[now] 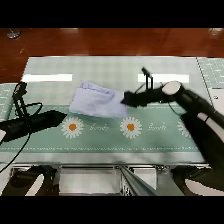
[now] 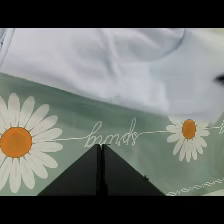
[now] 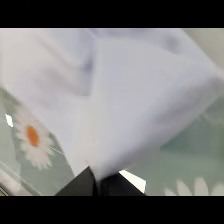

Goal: Fold the shirts.

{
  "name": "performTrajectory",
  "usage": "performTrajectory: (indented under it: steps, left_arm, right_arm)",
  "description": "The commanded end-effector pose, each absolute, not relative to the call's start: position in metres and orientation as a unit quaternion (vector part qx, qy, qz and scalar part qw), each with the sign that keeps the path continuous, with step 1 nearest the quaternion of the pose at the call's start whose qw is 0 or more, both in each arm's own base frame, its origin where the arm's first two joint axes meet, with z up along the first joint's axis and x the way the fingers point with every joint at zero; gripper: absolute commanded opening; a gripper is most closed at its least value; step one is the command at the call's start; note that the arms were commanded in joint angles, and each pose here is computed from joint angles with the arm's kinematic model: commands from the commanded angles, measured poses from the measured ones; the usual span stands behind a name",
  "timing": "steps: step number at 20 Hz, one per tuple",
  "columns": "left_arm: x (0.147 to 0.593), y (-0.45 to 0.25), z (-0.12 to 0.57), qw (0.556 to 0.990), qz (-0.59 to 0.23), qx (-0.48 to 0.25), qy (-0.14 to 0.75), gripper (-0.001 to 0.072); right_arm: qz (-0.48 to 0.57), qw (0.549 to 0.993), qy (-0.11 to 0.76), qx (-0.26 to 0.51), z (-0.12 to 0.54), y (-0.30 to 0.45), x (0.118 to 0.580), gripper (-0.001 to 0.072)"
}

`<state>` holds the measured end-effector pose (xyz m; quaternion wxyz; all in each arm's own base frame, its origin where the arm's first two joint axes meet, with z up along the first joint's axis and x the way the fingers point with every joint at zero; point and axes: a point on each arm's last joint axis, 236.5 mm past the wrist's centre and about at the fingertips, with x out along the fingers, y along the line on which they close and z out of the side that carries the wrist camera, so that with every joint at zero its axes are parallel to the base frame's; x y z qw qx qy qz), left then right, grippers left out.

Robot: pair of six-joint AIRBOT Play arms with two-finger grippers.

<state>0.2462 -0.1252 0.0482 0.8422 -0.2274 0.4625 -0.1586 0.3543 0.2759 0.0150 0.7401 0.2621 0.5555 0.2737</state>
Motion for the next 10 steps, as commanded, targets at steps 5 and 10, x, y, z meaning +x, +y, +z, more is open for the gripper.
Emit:
performTrajectory:
  steps: [5,10]
  left_arm:
    - [0.246,-0.125,0.048,0.842,-0.159,-0.227,0.463,0.0016]
    - [0.246,-0.125,0.048,0.842,-0.159,-0.227,0.463,0.0016]
  right_arm:
    - [0.222,0.846,0.464,0.141,0.187,0.176,0.43,0.0014]
    - [0.1,0.848,0.482,0.196,0.216,0.063,0.405,0.0014]
